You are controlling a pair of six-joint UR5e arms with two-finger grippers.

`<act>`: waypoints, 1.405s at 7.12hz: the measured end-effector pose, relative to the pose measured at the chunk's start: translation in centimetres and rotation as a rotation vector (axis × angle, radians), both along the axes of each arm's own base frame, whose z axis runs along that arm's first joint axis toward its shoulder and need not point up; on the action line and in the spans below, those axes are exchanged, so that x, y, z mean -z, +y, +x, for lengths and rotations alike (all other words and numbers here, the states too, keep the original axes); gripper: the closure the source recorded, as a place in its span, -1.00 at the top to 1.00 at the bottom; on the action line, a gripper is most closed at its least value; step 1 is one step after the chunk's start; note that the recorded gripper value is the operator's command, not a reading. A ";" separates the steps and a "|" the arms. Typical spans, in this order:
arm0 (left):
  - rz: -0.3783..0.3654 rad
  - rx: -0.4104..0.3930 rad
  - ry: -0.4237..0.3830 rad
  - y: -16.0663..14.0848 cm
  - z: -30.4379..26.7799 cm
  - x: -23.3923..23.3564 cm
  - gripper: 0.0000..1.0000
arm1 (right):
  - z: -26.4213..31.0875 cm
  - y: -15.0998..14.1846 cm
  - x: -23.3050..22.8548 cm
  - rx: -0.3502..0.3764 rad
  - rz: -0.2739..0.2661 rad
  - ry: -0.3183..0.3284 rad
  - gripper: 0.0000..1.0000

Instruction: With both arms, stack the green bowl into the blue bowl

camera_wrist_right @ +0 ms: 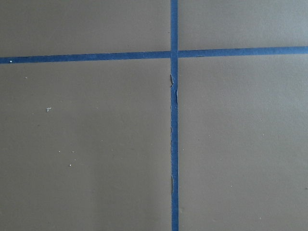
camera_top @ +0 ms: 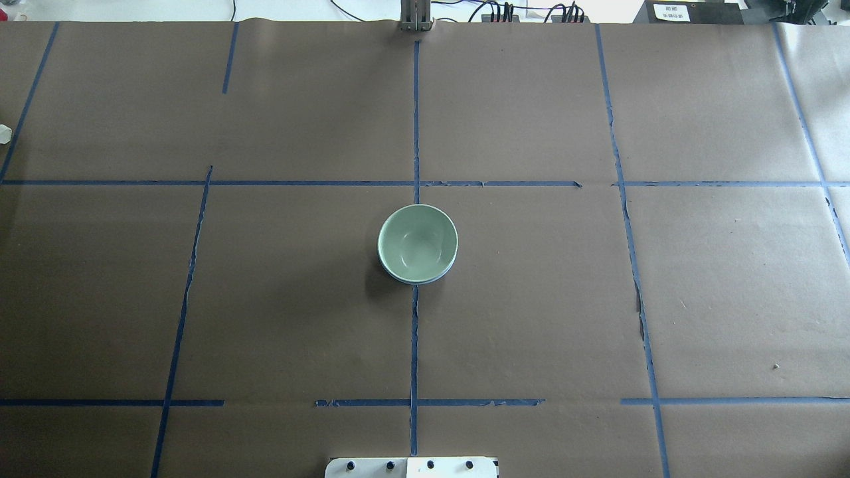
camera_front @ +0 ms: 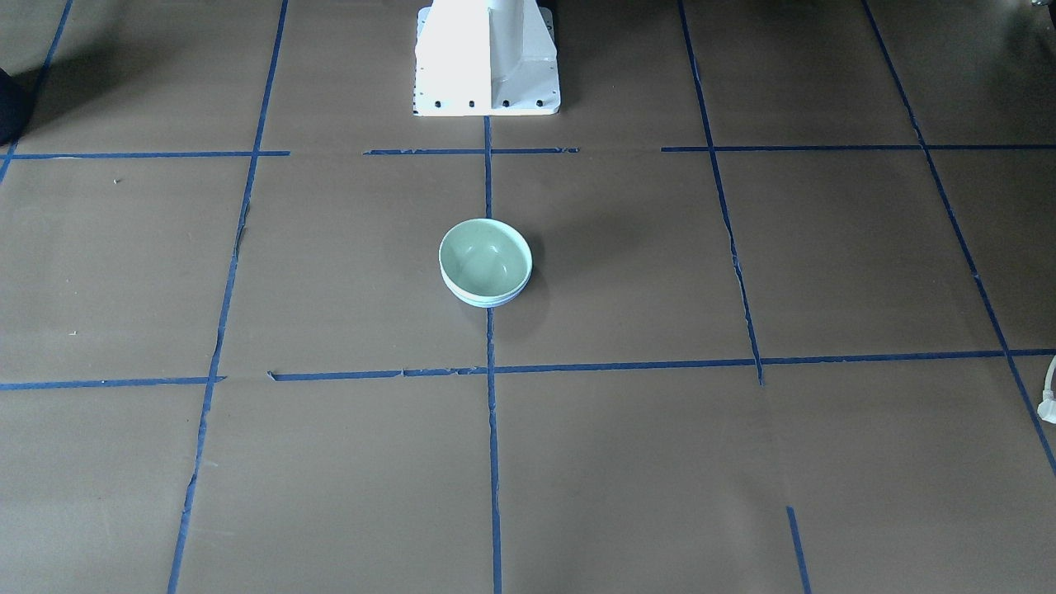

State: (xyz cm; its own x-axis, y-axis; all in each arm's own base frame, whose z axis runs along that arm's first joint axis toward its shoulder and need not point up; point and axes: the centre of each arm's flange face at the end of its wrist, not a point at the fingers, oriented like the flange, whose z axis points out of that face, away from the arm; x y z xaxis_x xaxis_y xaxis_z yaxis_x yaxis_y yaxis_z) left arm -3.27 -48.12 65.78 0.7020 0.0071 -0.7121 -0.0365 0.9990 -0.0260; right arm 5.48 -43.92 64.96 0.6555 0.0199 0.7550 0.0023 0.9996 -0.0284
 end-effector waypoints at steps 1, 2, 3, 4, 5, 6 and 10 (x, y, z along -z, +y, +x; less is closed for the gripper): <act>0.022 -0.034 0.000 0.2 -0.4 -0.8 1.00 | 0.1 0.1 -0.5 0.002 -0.005 -0.008 1.00; 0.035 -0.050 0.001 0.4 -1.0 -1.5 1.00 | 0.2 0.0 -0.9 0.003 -0.008 -0.011 1.00; 0.042 -0.045 -0.004 0.6 -1.9 -1.7 1.00 | 0.3 -0.2 -1.0 0.003 -0.008 -0.012 1.00; 0.043 -0.019 -0.011 1.0 -3.4 -1.9 1.00 | 0.3 -0.4 -0.9 0.002 -0.007 -0.013 1.00; 0.036 0.010 -0.015 1.9 -4.8 -2.3 1.00 | 0.4 -0.5 -0.8 0.002 -0.004 -0.013 1.00; 0.025 0.024 -0.017 2.7 -5.4 -2.8 1.00 | 0.4 -0.5 -0.8 0.003 -0.001 -0.012 1.00; -0.002 0.032 -0.015 4.2 -5.5 -3.8 1.00 | 0.4 -0.7 -0.4 0.000 0.005 -0.012 1.00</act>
State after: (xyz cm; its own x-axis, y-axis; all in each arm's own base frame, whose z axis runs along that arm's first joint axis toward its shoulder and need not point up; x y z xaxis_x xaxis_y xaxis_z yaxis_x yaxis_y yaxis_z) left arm -8.81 -43.95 69.55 0.7126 -0.0170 -0.7013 -0.0042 0.9996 -0.0286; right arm 5.85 -44.62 65.33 0.6462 0.0166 0.7629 0.0025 0.9997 -0.0238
